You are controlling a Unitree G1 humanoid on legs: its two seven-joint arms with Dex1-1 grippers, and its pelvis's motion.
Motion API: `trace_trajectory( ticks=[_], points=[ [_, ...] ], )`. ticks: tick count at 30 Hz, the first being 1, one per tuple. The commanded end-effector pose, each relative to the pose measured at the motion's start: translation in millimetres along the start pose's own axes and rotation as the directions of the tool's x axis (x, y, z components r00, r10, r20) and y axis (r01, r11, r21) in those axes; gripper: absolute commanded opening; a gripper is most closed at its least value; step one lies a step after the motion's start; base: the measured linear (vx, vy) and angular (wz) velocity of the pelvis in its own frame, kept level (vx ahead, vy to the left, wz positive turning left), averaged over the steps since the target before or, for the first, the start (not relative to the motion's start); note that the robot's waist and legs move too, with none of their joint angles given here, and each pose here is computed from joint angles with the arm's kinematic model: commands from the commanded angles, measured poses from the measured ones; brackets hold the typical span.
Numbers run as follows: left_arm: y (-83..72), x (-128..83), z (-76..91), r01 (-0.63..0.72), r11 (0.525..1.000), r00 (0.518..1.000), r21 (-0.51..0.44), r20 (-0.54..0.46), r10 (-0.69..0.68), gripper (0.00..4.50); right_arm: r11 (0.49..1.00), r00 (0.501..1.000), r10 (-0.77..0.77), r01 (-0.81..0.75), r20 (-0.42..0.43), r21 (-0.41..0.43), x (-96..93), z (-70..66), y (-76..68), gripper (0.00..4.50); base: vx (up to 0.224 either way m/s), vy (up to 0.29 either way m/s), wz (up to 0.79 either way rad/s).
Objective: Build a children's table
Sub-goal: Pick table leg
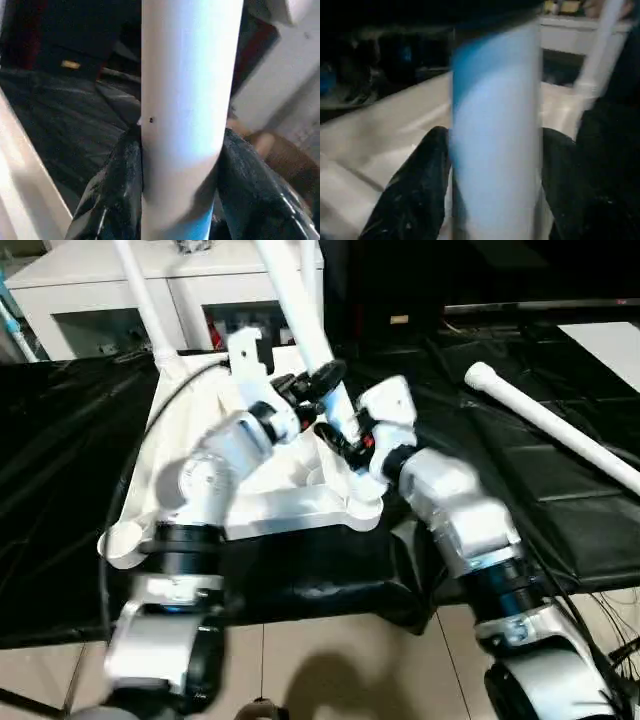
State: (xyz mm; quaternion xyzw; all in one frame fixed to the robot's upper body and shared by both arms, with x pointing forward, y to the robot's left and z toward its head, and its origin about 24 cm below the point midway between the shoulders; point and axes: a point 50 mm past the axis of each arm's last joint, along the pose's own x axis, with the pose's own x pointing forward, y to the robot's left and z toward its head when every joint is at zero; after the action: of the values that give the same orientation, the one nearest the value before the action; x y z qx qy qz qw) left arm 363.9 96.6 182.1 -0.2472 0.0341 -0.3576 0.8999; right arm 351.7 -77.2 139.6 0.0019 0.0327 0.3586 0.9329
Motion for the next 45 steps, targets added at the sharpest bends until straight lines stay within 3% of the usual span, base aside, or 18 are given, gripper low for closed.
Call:
trace_trajectory(
  ticks=[1, 4, 5, 10, 17, 18, 19, 21, 29, 45],
  points=[
    [-7.6, -2.4, 8.7, 0.08, 0.996, 0.997, 0.035, -0.013, -0.079, 1.82, 0.995, 0.997, 0.065, -0.068, 0.039, 0.069, -6.1, 17.5, -4.3, 3.06, 0.0, 0.0, 0.0],
    [-12.0, -7.9, 12.8, 0.177, 0.983, 0.983, 0.052, -0.066, -0.174, 1.82, 0.982, 0.986, 0.167, -0.166, -0.01, 0.093, -15.3, 19.7, -7.5, 3.08, 0.0, 0.0, 0.0],
    [-17.3, -13.8, 18.4, 0.267, 0.963, 0.961, 0.041, -0.091, -0.263, 1.82, 0.966, 0.968, 0.242, -0.233, -0.068, 0.113, -23.6, 16.9, -10.9, 3.08, 0.0, 0.0, 0.0],
    [-23.7, -21.7, 27.6, 0.375, 0.927, 0.922, 0.022, -0.109, -0.37, 1.82, 0.935, 0.936, 0.333, -0.311, -0.113, 0.173, -34.0, 14.9, -12.2, 3.08, 0.0, 0.0, 0.0],
    [-24.8, -25.6, 29.0, 0.417, 0.909, 0.902, 0.015, -0.129, -0.412, 1.82, 0.908, 0.899, 0.4, -0.363, -0.177, 0.21, -40.8, 11.2, -7.2, 3.08, 0.0, 0.0, 0.0],
    [-24.9, -25.8, 28.6, 0.419, 0.908, 0.901, 0.015, -0.131, -0.413, 1.82, 0.907, 0.898, 0.401, -0.363, -0.178, 0.212, -40.6, 10.9, -6.8, 3.08, 0.0, 0.0, 0.0],
    [-25.1, -25.9, 28.3, 0.42, 0.907, 0.9, 0.014, -0.132, -0.415, 1.82, 0.908, 0.9, 0.398, -0.359, -0.178, 0.216, -40.0, 10.8, -6.7, 2.72, 0.0, 0.0, 0.0],
    [-25.6, -26.4, 27.8, 0.425, 0.905, 0.898, 0.01, -0.135, -0.42, 1.82, 0.906, 0.9, 0.399, -0.358, -0.178, 0.225, -40.0, 10.9, -6.5, 2.72, 0.0, 0.0, 0.0],
    [-25.7, -27.9, 28.0, 0.433, 0.901, 0.893, 0.011, -0.138, -0.427, 1.82, 0.903, 0.897, 0.404, -0.36, -0.179, 0.233, -38.9, 11.3, -4.4, 2.0, 0.0, 0.0, 0.0],
    [-33.6, -29.2, 25.3, 0.498, 0.865, 0.855, 0.059, -0.197, -0.479, 1.8, 0.898, 0.883, 0.43, -0.398, -0.189, 0.187, -41.5, 13.7, -3.1, 1.9, 0.0, 0.0, 0.0]
  ],
)
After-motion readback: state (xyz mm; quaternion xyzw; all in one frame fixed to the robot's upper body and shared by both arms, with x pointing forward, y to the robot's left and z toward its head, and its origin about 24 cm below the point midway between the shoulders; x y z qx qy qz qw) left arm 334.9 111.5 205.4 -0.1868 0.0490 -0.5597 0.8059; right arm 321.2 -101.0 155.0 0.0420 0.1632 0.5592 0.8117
